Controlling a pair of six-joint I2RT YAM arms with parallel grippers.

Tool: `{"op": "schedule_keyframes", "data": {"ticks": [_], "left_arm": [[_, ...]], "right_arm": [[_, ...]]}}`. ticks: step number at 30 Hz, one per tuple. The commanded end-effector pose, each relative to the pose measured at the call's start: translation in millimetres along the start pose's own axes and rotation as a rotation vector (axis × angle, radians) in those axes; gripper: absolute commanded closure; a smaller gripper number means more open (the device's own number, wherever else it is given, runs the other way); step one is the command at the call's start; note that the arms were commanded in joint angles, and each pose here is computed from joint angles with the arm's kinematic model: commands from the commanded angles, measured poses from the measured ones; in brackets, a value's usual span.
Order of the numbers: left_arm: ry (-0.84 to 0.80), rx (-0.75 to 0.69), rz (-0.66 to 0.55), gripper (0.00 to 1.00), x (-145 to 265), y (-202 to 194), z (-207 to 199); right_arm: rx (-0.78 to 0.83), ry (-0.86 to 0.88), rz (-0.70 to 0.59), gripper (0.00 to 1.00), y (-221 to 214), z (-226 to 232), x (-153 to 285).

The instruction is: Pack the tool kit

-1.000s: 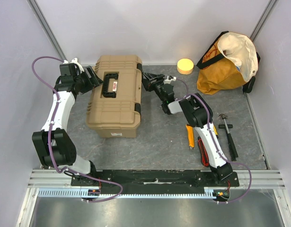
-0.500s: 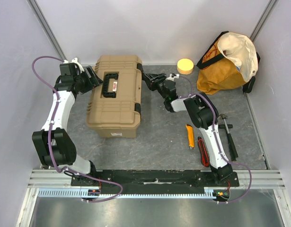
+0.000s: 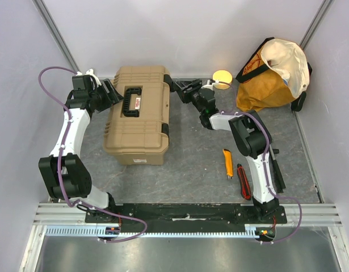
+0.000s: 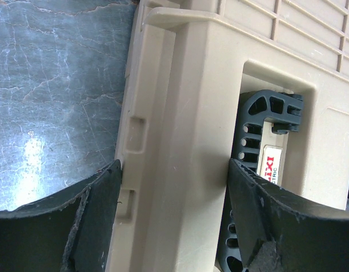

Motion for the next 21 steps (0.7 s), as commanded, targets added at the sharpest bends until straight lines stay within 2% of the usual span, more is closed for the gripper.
{"op": "schedule_keyframes", "data": {"ticks": [1,5,12,15,21], "left_arm": [[0.124,0.009,0.132,0.23,-8.3,-29.1,21.4],[0.127,0.012,0.136,0.23,-9.0,-30.3,22.2],[0.135,0.015,0.152,0.23,-12.1,-33.3,24.3],[0.145,0.016,0.162,0.23,-13.0,-35.3,27.1],[0.153,0.009,0.164,0.24,-12.1,-36.7,28.3]], "right_arm": [[0.044,0.169,-0.029,0.33,7.5,59.0,11.5],[0.117,0.189,-0.021,0.16,6.0,64.7,12.2],[0.29,0.134,0.073,0.02,-6.6,65.2,0.2],[0.34,0.073,0.108,0.02,-12.4,61.1,-8.2],[0.318,-0.051,0.106,0.02,-12.8,44.1,-9.0]]}}
Point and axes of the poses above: each gripper's point midway between its finger pads, its own x axis back along the fingers, its own z axis along the line the jaws close on, y = z × x, the point moved 6 cm from there along x, back along the fingers, and after that the axes turned 9 degrees about x, right-handed, at the moved point
